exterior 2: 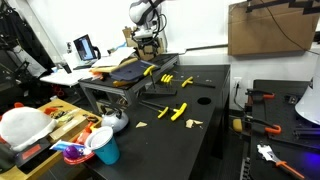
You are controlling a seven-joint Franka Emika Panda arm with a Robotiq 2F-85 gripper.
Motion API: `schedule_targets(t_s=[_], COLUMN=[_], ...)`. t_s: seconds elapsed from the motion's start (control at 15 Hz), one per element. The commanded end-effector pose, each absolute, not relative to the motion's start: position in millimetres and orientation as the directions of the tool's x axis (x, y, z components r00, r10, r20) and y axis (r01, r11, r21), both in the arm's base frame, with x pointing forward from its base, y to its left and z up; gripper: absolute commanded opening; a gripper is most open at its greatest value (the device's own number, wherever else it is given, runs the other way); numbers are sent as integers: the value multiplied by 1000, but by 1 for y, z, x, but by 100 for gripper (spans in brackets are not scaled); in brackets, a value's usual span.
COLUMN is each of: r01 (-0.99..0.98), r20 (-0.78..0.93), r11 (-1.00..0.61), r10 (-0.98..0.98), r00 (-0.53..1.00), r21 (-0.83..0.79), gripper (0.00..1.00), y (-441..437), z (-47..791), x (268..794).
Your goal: Pick up the yellow object and put it on the table
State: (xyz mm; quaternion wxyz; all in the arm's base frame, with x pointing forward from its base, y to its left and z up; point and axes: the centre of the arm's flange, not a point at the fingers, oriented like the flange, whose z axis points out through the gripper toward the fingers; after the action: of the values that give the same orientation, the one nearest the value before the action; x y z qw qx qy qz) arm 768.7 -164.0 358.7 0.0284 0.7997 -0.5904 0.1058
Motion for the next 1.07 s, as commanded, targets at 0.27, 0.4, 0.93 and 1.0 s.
schedule_targets(t_s=[0.27, 0.4, 0.93, 1.0], r01=[-922, -922, -939, -941], r20=[93, 66, -26, -37], r11=[-357, -358, -327, -325], r10=[-933, -934, -943, -943], r00=[346, 352, 331, 330], r21=[-149, -148, -103, -98], gripper=[100, 100, 100, 100], y=[-132, -129, -115, -112], z=[342, 338, 320, 318], x=[729, 727, 721, 721])
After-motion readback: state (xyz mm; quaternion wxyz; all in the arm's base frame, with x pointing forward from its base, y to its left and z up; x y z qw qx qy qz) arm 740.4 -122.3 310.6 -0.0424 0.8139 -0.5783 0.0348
